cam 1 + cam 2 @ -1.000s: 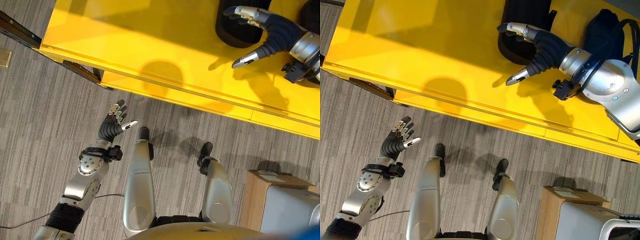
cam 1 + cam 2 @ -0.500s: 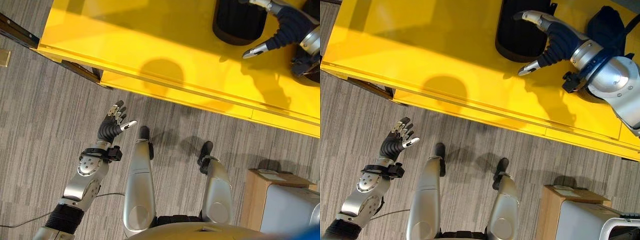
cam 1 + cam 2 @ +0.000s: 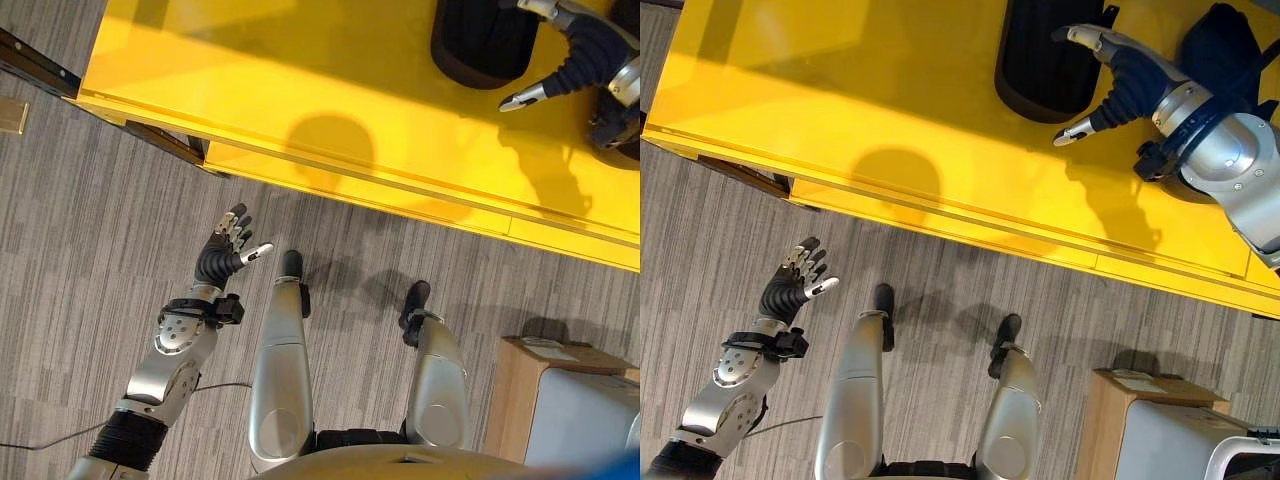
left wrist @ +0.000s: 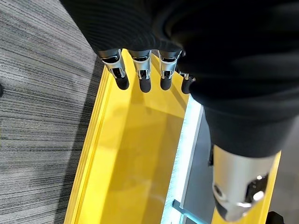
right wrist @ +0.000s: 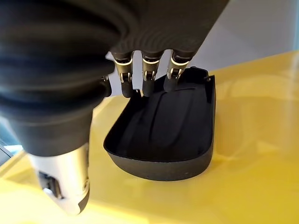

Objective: Move parts from the plastic box to the shelf.

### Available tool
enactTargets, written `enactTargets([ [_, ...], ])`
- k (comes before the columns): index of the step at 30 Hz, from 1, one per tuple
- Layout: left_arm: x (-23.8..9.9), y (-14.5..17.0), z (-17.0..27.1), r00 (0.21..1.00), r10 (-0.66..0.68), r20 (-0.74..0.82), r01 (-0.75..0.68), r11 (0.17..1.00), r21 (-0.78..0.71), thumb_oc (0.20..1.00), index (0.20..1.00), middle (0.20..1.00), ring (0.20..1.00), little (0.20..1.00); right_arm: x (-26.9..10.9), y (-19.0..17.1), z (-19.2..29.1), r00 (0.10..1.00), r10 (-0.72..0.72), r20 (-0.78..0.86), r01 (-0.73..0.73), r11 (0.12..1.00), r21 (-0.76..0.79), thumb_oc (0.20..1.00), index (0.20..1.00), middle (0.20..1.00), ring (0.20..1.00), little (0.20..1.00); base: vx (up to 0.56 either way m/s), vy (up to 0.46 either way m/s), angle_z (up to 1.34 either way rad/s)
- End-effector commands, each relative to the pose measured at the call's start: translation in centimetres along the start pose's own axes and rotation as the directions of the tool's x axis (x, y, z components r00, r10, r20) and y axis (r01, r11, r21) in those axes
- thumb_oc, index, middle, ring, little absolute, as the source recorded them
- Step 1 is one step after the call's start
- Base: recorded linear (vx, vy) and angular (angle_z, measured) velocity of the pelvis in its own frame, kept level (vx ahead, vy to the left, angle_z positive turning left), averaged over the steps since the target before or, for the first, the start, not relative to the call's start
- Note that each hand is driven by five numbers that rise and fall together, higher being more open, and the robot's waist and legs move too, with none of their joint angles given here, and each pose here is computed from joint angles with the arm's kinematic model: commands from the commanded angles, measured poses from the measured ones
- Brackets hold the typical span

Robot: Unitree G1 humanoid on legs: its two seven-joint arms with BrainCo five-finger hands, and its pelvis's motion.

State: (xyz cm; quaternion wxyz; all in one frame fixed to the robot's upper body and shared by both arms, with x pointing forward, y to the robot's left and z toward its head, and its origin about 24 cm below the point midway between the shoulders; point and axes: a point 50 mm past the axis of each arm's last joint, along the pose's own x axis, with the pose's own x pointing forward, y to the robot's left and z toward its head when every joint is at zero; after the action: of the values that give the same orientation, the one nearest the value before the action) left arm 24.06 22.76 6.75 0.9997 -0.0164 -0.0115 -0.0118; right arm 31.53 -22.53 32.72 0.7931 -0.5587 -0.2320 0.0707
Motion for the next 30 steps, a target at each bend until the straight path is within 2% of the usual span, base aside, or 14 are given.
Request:
enactTargets([
  [1, -0.9, -0.5, 1.6, 0.996, -0.017, 0.089, 0.018, 1.0, -0.014, 1.0, 1.0, 1.0, 1.0, 1.0, 0.5, -2.0, 0.6, 0.993, -0.113, 0.022, 0.113, 0.994, -0.004, 1.0, 1.0, 1.0, 1.0, 1.0, 0.0, 0.0, 0.0],
  [15, -0.6, -0.7, 1.6, 0.996, -0.016, 0.091, 0.018, 1.0, -0.02, 1.0, 1.0, 1.0, 1.0, 1.0, 2.0, 0.0, 0.5, 0.997, -0.077, 0.008, 0.077, 0.997, -0.018, 1.0, 1.0, 1.0, 1.0, 1.0, 0.0, 0.0, 0.0],
  [30, -0.5, -0.7, 1.5, 0.996, -0.012, 0.093, 0.014, 1.0, -0.024, 1.0, 1.0, 1.0, 1.0, 1.0, 0.8, 1.8, -1.6, 0.997, -0.008, -0.075, 0.003, 0.997, -0.074, 1.0, 1.0, 1.0, 1.0, 1.0, 0.0, 0.0, 0.0],
])
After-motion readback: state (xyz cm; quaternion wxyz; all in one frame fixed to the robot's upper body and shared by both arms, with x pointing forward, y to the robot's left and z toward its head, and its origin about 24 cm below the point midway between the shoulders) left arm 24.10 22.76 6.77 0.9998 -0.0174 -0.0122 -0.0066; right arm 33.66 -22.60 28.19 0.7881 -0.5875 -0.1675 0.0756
